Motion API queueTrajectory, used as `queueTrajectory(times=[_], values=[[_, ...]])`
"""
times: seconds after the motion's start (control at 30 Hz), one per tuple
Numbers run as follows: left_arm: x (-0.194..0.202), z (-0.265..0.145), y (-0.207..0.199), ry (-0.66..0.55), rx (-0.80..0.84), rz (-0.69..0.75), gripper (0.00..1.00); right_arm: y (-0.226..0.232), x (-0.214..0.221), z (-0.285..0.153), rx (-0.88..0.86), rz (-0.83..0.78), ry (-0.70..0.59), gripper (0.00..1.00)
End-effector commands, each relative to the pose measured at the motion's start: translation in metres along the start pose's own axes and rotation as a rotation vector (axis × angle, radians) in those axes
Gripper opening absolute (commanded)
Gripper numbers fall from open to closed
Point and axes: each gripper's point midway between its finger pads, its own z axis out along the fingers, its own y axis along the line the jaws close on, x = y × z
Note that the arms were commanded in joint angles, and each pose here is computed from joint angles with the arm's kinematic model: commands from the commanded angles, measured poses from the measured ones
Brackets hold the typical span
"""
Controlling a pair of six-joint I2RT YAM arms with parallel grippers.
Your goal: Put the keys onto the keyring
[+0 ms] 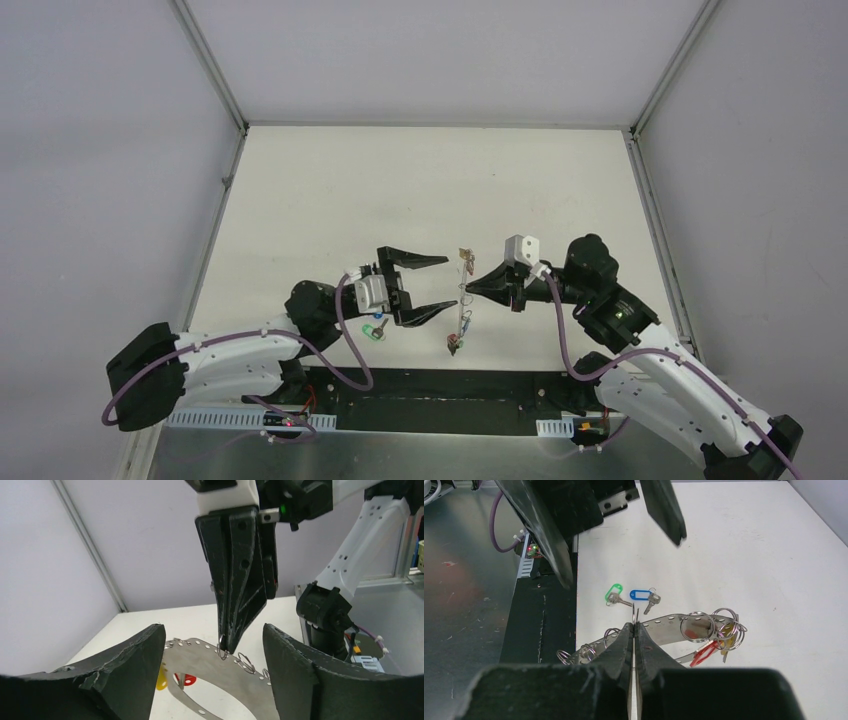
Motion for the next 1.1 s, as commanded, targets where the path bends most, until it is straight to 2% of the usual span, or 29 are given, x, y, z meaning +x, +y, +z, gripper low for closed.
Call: queueTrajectory(times=[0.0, 0.17, 0.33, 0.47, 0.6, 0.73, 0.83, 1.07], values=[[-0.020, -0.008, 0.003, 0.000, -0.035, -0.001, 0.76, 0.001, -0.019, -0.005, 0.002, -0.054, -0.046, 0.00], [-0.031, -0.020, 0.013, 0.044, -0.118, -0.021, 0.87, 0.002, -0.016, -0.007, 0.009, -0.051, -0.033, 0.00], [-0.020, -0.033, 0.022, 0.145, -0.200, -0.066, 0.99, 0.002, -0.015, -0.007, 0.010, -0.054, -0.027, 0.00], [0.000, -0.041, 0.033, 0.264, -0.302, -0.173, 0.99, 0.004, -0.012, -0.008, 0.000, -0.058, -0.012, 0.00], [0.026, -0.053, 0.056, 0.380, -0.532, -0.334, 0.99, 0.006, -0.010, -0.009, -0.015, -0.064, 0.003, 0.00], [0.061, -0.057, 0.050, 0.561, -0.545, -0.382, 0.99, 0.006, -0.008, -0.011, -0.013, -0.069, 0.023, 0.00], [0.088, -0.066, 0.052, 0.697, -0.622, -0.452, 0.99, 0.006, -0.008, -0.012, -0.011, -0.074, 0.027, 0.00], [0.144, -0.090, 0.054, 0.986, -0.785, -0.679, 0.99, 0.007, -0.005, -0.013, -0.015, -0.070, 0.042, 0.00]])
